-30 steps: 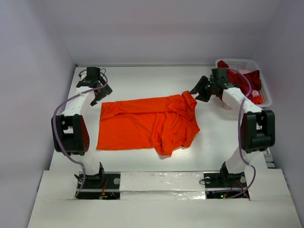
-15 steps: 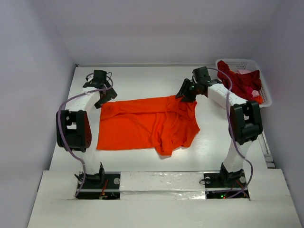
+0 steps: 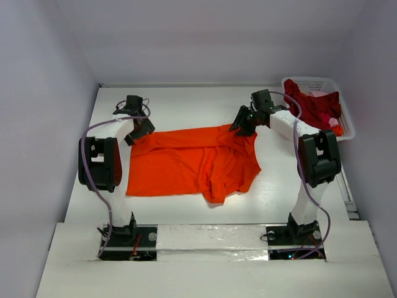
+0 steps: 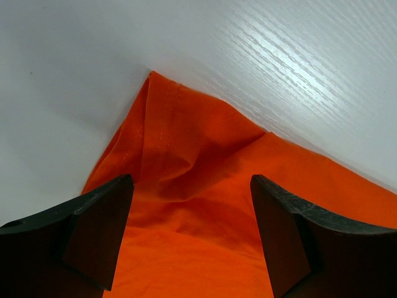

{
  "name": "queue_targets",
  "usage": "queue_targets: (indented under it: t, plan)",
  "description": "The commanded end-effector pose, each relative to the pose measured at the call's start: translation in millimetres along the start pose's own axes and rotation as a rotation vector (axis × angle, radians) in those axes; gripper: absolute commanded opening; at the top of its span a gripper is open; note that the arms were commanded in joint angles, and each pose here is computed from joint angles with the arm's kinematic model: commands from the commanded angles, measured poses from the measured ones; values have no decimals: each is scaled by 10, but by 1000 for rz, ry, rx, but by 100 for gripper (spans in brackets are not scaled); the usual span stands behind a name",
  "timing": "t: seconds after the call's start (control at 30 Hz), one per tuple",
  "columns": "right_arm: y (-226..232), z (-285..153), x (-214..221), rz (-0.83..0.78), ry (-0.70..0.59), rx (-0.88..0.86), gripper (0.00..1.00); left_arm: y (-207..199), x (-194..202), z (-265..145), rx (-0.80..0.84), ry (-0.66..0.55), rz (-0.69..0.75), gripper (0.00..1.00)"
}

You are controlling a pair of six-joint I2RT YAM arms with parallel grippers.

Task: Fold and stack the t-shirts
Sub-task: Fold the flattened tshirt in 1/3 of the way

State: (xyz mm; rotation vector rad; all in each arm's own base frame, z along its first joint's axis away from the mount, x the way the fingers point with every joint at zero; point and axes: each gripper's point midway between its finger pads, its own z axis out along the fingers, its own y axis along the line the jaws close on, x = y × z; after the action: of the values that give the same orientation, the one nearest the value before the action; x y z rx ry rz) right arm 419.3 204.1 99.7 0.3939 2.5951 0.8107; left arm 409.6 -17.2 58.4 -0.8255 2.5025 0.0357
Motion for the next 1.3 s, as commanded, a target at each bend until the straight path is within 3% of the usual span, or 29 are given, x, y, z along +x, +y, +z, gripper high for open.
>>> queue_targets:
  t: [0.0, 0.7, 0.93, 1.27]
  plan:
    - [193, 5, -145, -14, -36, -59, 49, -32, -184, -46, -4, -49, -17, 74]
    - [177, 104, -254, 6, -68, -46, 47, 48, -127, 122, -58, -34, 1, 73]
    - [78, 205, -253, 30, -68, -11, 41, -2, -241, 33, -47, -57, 2, 73]
    - [-61, 305, -160, 52, -43, 21, 43, -32, -298, -12, -38, -68, 3, 73]
